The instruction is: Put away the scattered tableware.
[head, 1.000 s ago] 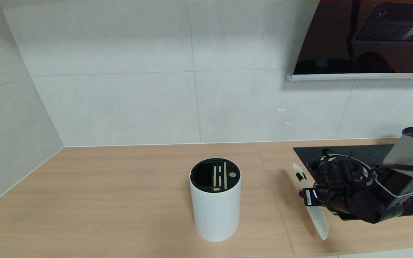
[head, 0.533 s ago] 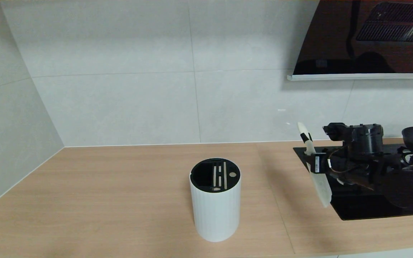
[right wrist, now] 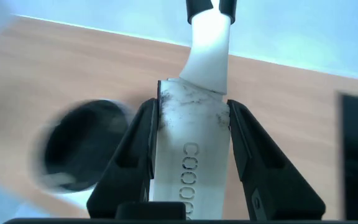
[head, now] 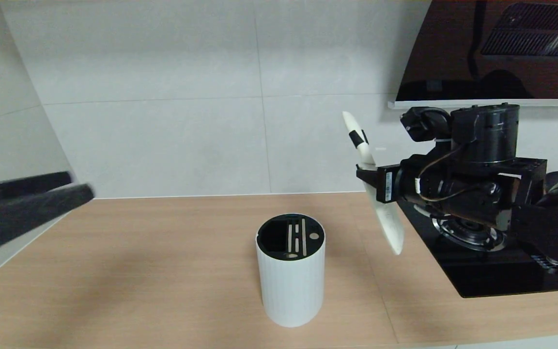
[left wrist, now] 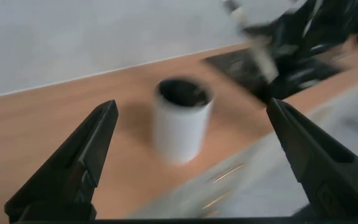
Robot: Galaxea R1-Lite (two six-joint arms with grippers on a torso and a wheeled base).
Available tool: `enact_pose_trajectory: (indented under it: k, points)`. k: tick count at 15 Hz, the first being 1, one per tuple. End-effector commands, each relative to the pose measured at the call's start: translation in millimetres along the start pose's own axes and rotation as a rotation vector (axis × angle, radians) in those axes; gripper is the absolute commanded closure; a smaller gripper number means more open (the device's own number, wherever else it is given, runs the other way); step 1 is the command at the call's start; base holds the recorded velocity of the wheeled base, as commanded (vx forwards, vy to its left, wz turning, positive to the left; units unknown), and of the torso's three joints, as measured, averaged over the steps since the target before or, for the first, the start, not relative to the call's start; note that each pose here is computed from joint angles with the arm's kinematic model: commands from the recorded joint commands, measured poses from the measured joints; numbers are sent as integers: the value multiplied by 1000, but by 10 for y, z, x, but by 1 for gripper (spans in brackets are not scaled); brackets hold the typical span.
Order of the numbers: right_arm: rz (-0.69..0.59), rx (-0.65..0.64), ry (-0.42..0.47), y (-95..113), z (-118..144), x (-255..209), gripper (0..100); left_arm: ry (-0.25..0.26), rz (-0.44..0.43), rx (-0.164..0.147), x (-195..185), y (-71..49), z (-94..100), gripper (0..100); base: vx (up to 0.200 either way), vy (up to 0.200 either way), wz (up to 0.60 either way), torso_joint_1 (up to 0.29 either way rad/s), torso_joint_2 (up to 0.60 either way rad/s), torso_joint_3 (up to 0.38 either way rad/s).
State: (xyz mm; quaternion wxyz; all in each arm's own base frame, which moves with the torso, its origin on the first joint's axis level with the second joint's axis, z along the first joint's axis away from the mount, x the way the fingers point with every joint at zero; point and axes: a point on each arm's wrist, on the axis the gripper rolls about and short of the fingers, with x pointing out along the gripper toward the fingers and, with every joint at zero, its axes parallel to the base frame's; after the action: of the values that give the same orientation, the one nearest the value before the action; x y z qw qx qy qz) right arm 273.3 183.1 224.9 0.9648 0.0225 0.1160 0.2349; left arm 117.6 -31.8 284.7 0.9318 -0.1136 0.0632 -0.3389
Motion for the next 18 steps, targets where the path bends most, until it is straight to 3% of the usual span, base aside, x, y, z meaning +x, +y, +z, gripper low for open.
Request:
enact_pose_trajectory:
  k: [1,3,4,5,7,11,12,14,15,18]
  points:
    - [76,-19,-7,274,-13,-195,100,142,-172,-268,986,188,-258,0,0,0,0,0,0,0]
    - [125,-26,-2,449,-45,-282,100,125,-227,-483,1170,168,-340,0,0,0,0,0,0,0]
    - [137,-32,5,530,-83,-330,100,111,-260,-545,1247,134,-355,0,0,0,0,0,0,0]
    - [150,-39,9,622,-113,-370,100,105,-280,-578,1288,121,-395,0,0,0,0,0,0,0]
    - [156,-56,37,747,-247,-428,100,110,-296,-582,1353,101,-467,0,0,0,0,0,0,0]
    - [192,-58,23,843,-275,-465,100,110,-241,-588,1557,61,-551,0,0,0,0,0,0,0]
    - [202,-61,27,874,-289,-470,100,121,-239,-573,1616,30,-595,0,0,0,0,0,0,0]
    - [220,-67,28,929,-297,-475,100,128,-221,-508,1740,-17,-674,0,0,0,0,0,0,0]
    - [235,-69,25,976,-296,-496,100,120,-162,-457,1866,-33,-762,0,0,0,0,0,0,0]
    - [260,-75,34,1043,-327,-521,100,106,-159,-427,1893,-140,-801,0,0,0,0,0,0,0]
